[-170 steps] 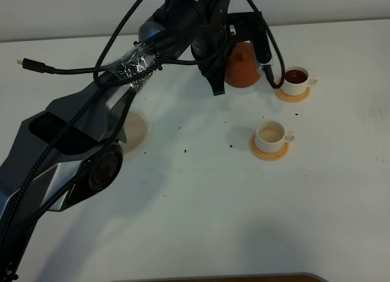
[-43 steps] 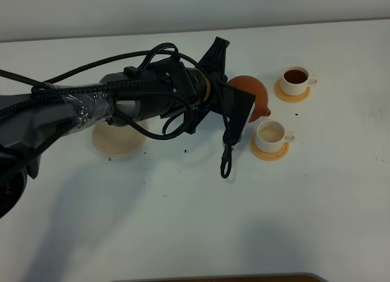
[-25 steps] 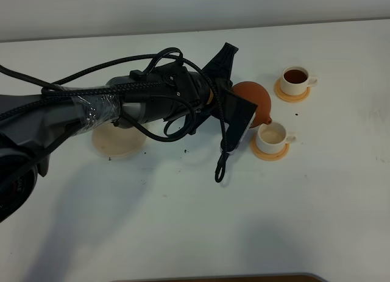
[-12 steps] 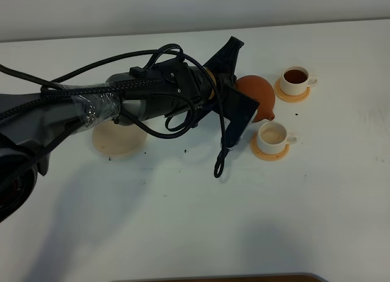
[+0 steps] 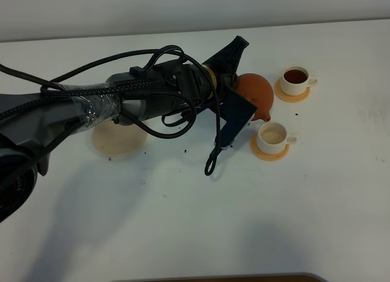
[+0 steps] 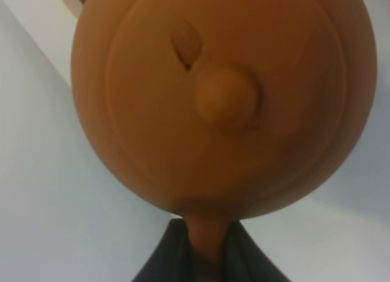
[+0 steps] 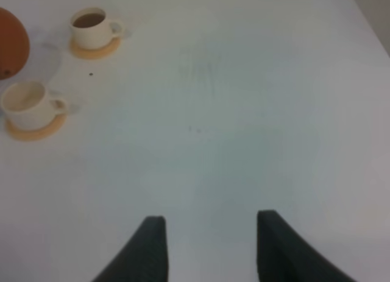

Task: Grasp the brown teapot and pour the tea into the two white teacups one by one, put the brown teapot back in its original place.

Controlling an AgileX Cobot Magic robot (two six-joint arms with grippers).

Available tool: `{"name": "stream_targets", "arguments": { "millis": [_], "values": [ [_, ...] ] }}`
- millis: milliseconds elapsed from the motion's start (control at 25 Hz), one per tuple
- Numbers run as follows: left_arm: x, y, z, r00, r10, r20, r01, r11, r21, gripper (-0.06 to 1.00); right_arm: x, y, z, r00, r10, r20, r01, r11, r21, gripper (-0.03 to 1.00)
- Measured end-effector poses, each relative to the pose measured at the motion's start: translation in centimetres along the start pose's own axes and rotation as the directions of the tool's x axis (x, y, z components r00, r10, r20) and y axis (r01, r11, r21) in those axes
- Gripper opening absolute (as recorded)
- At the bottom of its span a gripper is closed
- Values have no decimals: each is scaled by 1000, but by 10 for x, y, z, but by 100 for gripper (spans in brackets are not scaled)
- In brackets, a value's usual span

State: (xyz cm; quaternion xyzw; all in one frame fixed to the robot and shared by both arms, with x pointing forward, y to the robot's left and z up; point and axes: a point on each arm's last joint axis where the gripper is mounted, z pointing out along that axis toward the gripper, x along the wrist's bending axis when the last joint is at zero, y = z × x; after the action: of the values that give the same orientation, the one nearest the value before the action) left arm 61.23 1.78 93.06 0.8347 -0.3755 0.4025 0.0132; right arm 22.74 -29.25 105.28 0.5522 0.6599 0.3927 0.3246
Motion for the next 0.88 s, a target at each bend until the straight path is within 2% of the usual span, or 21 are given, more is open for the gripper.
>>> {"name": "stream_targets", "arguments": {
  "millis": [200,560,880],
  "values": [
    [1,0,0,999,44,-15,-44,999,2,14,0,0,0,1000,0,0,0,1000,0,38],
    [5,2,0,997,66,-49,-67,998,-17,14,0,0,0,1000,0,0,0,1000,0,38],
    [20,1,-3,991,61,-121,-65,997,-30,14,0,0,0,1000,0,0,0,1000,0,38]
  ]
}}
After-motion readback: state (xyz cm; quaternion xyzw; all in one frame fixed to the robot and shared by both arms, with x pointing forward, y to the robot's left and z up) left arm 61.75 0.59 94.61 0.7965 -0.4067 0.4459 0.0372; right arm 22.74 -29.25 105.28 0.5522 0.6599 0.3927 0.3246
